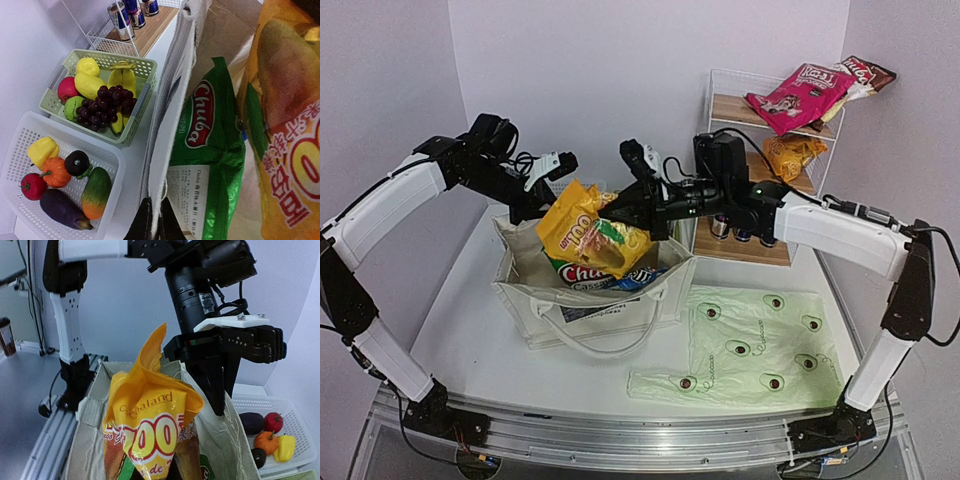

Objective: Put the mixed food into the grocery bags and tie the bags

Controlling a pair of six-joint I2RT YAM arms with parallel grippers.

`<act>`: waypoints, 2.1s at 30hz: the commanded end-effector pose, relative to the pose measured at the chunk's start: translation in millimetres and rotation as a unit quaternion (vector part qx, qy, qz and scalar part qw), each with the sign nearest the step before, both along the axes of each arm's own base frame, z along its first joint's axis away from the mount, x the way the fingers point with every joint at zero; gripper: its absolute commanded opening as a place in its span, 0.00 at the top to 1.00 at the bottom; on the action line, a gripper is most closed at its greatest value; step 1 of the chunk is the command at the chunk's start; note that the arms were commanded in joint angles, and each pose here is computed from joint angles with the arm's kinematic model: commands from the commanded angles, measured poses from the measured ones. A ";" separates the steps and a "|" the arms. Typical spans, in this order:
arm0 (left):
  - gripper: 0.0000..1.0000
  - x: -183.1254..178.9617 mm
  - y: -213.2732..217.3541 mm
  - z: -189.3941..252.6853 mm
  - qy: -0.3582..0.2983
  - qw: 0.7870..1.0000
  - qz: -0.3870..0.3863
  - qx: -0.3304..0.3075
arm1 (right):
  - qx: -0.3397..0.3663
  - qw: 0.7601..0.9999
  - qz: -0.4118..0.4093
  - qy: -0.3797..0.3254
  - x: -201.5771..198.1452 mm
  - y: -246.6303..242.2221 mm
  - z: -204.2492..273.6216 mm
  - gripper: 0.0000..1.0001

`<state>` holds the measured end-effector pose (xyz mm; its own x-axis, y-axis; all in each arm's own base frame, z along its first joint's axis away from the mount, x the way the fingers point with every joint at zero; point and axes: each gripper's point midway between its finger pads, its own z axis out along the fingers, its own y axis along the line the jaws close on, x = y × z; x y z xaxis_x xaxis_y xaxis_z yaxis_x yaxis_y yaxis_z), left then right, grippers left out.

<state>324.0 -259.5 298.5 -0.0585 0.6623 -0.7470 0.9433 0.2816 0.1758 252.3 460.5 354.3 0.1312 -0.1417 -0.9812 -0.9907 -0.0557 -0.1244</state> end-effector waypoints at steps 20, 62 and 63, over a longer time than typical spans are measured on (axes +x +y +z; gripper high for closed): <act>1.00 -35.6 -25.7 80.3 0.135 0.974 0.008 -0.182 | -0.219 0.902 0.055 -0.367 7.3 29.2 -75.3 0.87; 1.00 6.8 4.9 15.5 0.086 0.980 0.146 -0.103 | 0.017 0.696 -0.707 0.122 141.5 -343.2 -147.7 0.26; 1.00 7.5 4.6 15.0 0.085 0.980 0.145 -0.103 | 0.036 0.696 -0.709 0.107 151.4 -344.4 -150.4 0.28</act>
